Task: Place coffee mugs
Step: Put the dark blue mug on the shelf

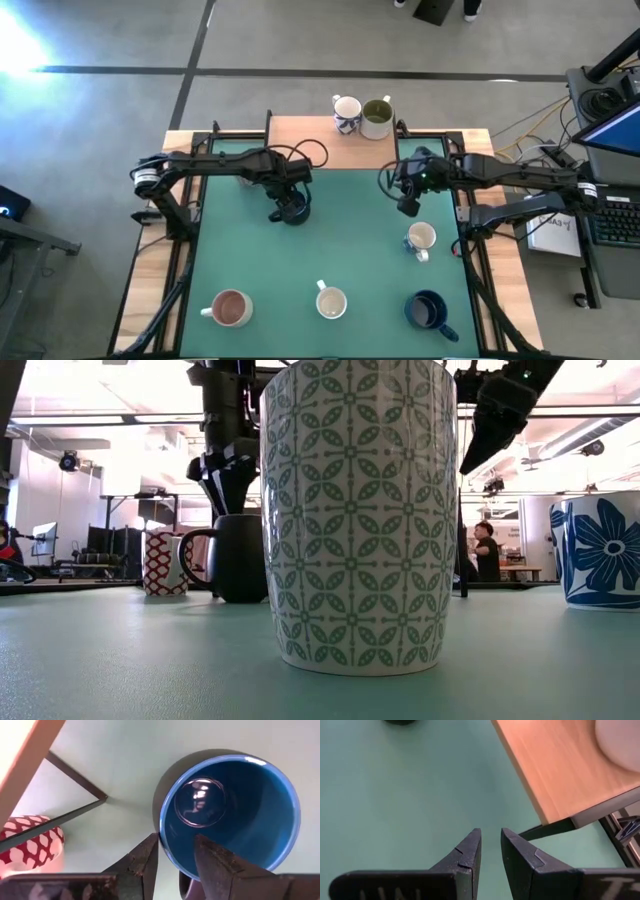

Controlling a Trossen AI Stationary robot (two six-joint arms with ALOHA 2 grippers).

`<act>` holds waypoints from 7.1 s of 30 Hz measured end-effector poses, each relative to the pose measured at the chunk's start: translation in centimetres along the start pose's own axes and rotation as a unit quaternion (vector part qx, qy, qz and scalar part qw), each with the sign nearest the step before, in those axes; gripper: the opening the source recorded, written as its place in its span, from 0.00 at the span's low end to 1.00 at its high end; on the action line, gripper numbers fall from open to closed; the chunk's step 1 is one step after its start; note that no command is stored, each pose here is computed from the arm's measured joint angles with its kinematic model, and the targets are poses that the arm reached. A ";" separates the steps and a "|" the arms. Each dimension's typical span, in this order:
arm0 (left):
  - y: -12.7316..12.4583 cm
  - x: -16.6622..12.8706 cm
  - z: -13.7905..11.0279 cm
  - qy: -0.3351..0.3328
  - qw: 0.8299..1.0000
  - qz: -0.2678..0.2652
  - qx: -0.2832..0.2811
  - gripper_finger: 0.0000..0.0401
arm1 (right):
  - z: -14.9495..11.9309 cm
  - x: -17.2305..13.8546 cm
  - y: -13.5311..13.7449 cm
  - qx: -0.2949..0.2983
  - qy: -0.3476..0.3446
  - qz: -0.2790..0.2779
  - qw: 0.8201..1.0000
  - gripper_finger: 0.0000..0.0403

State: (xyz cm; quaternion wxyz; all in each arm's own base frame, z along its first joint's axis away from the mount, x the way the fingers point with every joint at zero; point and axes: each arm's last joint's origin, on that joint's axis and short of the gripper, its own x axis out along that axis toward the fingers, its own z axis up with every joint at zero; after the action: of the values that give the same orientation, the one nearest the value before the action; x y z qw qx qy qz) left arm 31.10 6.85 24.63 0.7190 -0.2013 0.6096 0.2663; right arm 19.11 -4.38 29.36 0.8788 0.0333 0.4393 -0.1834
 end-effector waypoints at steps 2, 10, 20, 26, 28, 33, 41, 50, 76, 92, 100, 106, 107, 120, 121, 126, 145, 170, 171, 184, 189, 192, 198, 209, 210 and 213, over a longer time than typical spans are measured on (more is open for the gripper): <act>0.0 0.0 0.0 0.000 1.000 0.000 0.004 0.26 | -0.2 0.2 0.0 -0.001 0.005 0.000 1.000 0.16; 0.0 0.8 -0.2 0.008 1.000 0.012 0.009 0.17 | -0.4 0.4 0.0 -0.001 0.008 0.000 1.000 0.16; -0.4 2.7 0.3 0.029 0.996 0.036 0.072 0.03 | -0.4 0.4 0.0 -0.001 0.008 -0.001 1.000 0.16; -0.8 2.3 1.1 0.023 0.986 0.000 0.163 0.02 | -0.4 0.4 0.0 -0.001 0.007 -0.001 1.000 0.16; -0.9 2.2 1.3 0.015 0.980 -0.002 0.197 0.02 | -0.3 0.4 0.0 0.000 0.006 -0.001 1.000 0.16; -0.9 1.7 1.6 0.006 0.967 0.003 0.255 0.02 | -0.3 0.4 0.0 0.005 0.006 -0.002 1.000 0.16; -0.9 1.4 1.7 0.006 0.972 0.003 0.234 0.03 | -0.3 0.4 0.0 0.012 0.006 -0.002 1.000 0.16; -0.8 1.7 1.4 0.013 0.980 0.005 0.200 0.03 | -0.3 0.4 0.0 0.014 0.006 -0.001 1.000 0.16; -1.5 0.8 2.6 0.050 0.987 -0.012 0.154 0.22 | -0.3 0.4 0.0 0.014 0.006 -0.001 1.000 0.16; -1.7 1.4 2.3 0.052 0.996 -0.011 0.075 0.21 | -0.3 0.4 0.0 -0.006 0.006 -0.001 1.000 0.16; -1.7 1.4 2.4 0.048 0.994 -0.007 0.100 0.03 | -0.3 0.4 0.0 -0.005 0.006 -0.001 1.000 0.16; -1.7 1.3 2.3 0.061 0.991 -0.011 0.122 0.01 | -0.3 0.3 0.0 -0.005 0.006 -0.001 1.000 0.16; -1.7 1.1 2.3 0.063 0.990 -0.011 0.128 0.01 | -0.3 0.3 0.0 -0.005 0.006 -0.001 1.000 0.16; -1.7 -3.6 3.8 0.021 0.972 -0.008 0.235 0.01 | -0.3 0.3 0.0 -0.005 0.004 -0.002 1.000 0.16; -1.6 -3.9 3.8 0.021 0.969 -0.004 0.246 0.01 | -0.3 0.3 0.0 -0.004 0.004 -0.002 1.000 0.16; -1.4 -5.5 4.1 0.006 0.954 0.013 0.300 0.01 | -0.3 0.3 0.0 -0.004 0.004 -0.002 1.000 0.16; 1.7 -10.2 6.6 -0.068 0.929 0.064 0.358 0.01 | -0.3 0.4 0.0 -0.008 0.004 -0.002 1.000 0.16; 9.2 -12.9 9.4 -0.106 0.875 0.125 0.456 0.01 | -0.3 0.3 0.0 -0.008 0.004 -0.002 1.000 0.16; 9.6 -12.9 9.4 -0.103 0.874 0.129 0.457 0.01 | -0.3 0.3 0.0 -0.008 0.004 -0.002 1.000 0.16; 12.7 -12.5 10.0 -0.106 0.883 0.139 0.435 0.01 | -0.3 0.3 0.0 -0.008 0.003 -0.002 1.000 0.16; 13.1 -12.3 10.1 -0.109 0.889 0.136 0.423 0.01 | -0.3 0.3 0.0 -0.008 0.003 -0.002 1.000 0.16; 13.5 -11.9 10.4 -0.102 0.895 0.138 0.413 0.01 | -0.3 0.3 0.0 -0.008 0.004 -0.003 1.000 0.16; 14.8 -10.1 11.8 -0.088 0.907 0.142 0.387 0.04 | -0.3 0.3 0.0 -0.008 0.003 -0.003 1.000 0.16; 14.9 -10.2 13.7 -0.089 0.913 0.139 0.373 0.22 | -0.3 0.3 0.0 -0.008 0.003 -0.002 1.000 0.16; 15.0 -10.3 13.7 -0.092 0.914 0.139 0.370 0.23 | -0.3 0.3 0.0 -0.008 0.003 -0.002 1.000 0.16; 15.0 -10.9 13.7 -0.098 0.916 0.142 0.363 0.24 | -0.3 0.3 0.0 -0.008 0.003 -0.003 1.000 0.16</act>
State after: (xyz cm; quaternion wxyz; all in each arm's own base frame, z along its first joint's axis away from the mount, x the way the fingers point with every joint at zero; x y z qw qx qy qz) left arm 30.95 25.39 38.25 0.7537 0.1891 0.6128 0.1441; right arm 19.10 -4.39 28.92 0.8771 0.0258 0.4438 -0.1820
